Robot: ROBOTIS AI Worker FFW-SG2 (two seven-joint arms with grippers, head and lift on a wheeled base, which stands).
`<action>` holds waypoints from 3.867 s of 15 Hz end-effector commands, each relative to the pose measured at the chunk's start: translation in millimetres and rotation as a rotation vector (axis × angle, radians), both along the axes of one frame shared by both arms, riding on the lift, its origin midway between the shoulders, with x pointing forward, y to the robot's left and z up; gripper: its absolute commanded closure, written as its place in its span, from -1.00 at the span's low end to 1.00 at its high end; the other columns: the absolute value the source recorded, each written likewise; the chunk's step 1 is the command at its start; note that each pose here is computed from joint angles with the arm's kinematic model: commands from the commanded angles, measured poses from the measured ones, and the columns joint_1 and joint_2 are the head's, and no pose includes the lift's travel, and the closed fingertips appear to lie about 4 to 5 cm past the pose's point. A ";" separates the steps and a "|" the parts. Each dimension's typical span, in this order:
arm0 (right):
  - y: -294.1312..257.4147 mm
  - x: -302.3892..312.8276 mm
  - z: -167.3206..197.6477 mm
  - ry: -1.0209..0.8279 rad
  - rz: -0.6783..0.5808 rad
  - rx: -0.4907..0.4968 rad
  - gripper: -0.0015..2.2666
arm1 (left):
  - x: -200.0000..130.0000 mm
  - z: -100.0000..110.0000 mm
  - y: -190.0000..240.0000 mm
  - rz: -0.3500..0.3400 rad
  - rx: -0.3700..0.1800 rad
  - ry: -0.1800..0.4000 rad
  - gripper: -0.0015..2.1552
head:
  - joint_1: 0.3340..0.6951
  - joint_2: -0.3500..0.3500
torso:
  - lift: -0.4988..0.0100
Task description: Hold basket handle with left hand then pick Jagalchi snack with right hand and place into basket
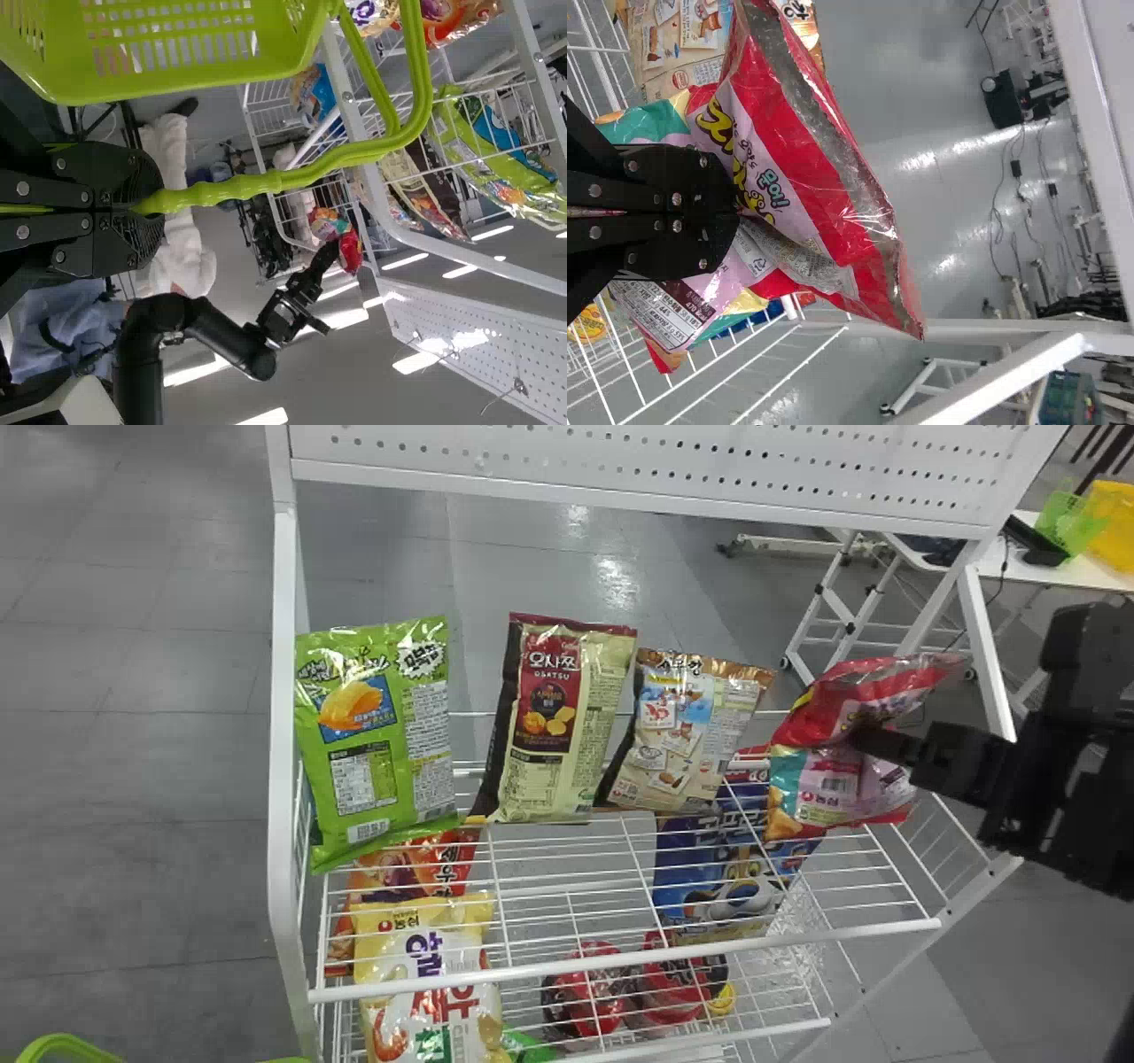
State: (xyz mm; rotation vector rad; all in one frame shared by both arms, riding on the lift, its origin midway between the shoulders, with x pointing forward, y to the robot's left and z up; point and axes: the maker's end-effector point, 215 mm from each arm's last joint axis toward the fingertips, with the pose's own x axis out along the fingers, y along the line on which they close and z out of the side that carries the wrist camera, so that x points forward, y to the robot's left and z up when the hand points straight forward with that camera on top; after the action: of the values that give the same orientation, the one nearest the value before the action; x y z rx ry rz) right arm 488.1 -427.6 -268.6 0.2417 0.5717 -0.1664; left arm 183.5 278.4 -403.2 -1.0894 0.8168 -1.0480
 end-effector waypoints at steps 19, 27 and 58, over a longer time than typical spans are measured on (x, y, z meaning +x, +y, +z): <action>203.2 -88.7 -8.9 -0.027 0.535 0.328 0.98 | 7.6 2.4 -4.6 0.018 -0.023 -0.023 0.99 | 1.00 0.09 | 0.93; 303.9 -152.7 -24.5 0.061 0.773 0.533 0.98 | 8.0 3.3 -4.8 0.018 -0.023 -0.026 0.99 | 1.00 0.68 | 0.93; 511.4 -261.2 -160.7 0.620 1.105 0.938 -0.96 | 12.6 11.9 16.0 0.051 -0.025 -0.040 0.99 | 1.00 1.00 | 0.93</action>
State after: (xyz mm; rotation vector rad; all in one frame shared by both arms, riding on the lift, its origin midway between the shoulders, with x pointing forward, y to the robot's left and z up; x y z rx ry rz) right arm 227.1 84.9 -428.1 0.7493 1.2961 1.1703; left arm 197.0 294.3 -392.5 -1.0934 0.7476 -1.0306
